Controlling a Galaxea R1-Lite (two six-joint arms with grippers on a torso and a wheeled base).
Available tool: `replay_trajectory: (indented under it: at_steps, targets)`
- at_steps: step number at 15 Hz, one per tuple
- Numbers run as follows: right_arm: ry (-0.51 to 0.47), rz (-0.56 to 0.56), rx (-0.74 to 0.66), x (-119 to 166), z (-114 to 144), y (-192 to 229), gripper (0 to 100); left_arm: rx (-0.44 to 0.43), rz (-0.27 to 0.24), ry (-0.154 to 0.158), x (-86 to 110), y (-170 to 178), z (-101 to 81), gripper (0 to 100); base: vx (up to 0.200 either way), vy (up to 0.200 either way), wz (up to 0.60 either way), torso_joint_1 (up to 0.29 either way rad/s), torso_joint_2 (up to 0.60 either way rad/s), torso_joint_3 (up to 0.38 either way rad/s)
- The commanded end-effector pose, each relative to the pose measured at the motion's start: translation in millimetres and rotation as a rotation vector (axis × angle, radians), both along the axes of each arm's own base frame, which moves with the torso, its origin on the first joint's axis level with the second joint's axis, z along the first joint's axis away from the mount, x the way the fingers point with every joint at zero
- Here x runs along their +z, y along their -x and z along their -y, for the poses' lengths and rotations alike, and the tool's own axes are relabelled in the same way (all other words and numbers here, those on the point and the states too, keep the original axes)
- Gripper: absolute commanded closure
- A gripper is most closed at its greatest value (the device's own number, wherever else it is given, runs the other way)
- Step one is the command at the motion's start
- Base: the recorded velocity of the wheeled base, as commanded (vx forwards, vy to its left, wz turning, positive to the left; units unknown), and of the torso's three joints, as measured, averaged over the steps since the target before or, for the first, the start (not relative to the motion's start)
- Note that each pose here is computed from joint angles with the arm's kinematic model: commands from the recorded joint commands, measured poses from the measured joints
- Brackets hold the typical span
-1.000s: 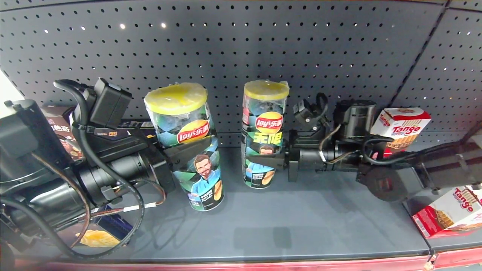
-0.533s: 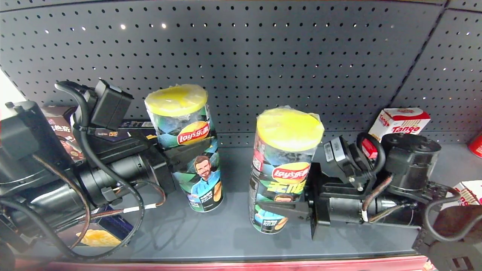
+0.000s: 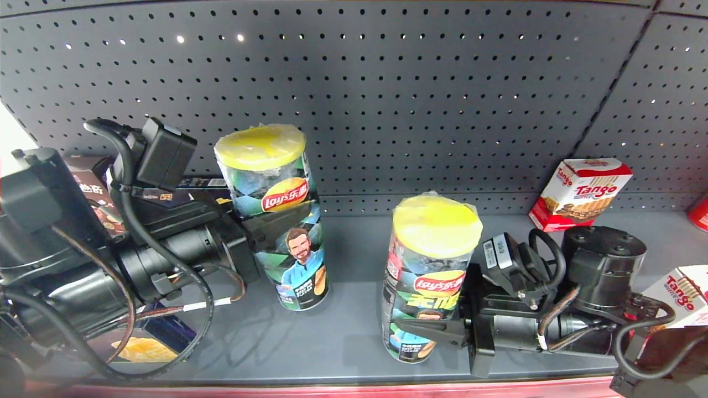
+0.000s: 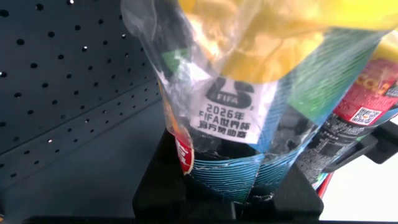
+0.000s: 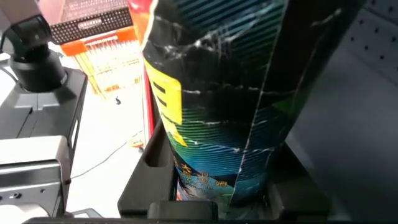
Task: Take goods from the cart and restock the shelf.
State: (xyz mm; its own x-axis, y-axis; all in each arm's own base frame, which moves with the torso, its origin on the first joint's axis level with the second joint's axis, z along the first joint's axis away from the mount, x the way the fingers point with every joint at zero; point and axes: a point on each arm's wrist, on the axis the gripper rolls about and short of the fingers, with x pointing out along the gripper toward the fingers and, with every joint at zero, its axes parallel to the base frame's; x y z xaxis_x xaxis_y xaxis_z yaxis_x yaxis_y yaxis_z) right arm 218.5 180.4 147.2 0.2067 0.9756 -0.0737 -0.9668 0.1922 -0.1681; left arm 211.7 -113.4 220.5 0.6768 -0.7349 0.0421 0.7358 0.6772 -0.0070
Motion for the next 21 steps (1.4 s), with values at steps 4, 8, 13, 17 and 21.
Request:
replay_trajectory:
  at_steps: [4, 8, 13, 17, 21]
  targets:
    - [0.028, -0.027, 0.0, -13.3, -3.2, -4.9, 100, -0.001, -0.005, -0.002, -1.4, -0.3, 0.2, 100, 0.0, 0.0, 0.0, 0.0, 0.0, 0.0]
    - [0.047, -0.037, -0.001, -21.8, -5.0, -8.1, 100, -0.002, -0.006, -0.003, -1.9, 0.7, -0.2, 100, 0.0, 0.0, 0.0, 0.0, 0.0, 0.0]
    - [0.05, -0.036, -0.018, -22.0, -3.2, -9.7, 0, -0.004, -0.006, -0.003, -1.9, 0.7, -0.2, 100, 0.0, 0.0, 0.0, 0.0, 0.0, 0.0]
    - [0.027, 0.019, -0.09, -6.1, 25.3, -7.5, 0, -0.004, -0.009, -0.005, -2.7, 0.1, 0.1, 100, 0.0, 0.0, 0.0, 0.0, 0.0, 0.0]
    - [-0.044, 0.117, -0.12, 30.2, 51.4, 27.5, 0, -0.005, -0.003, -0.002, -1.0, -0.1, 0.7, 100, 0.0, 0.0, 0.0, 0.0, 0.0, 0.0]
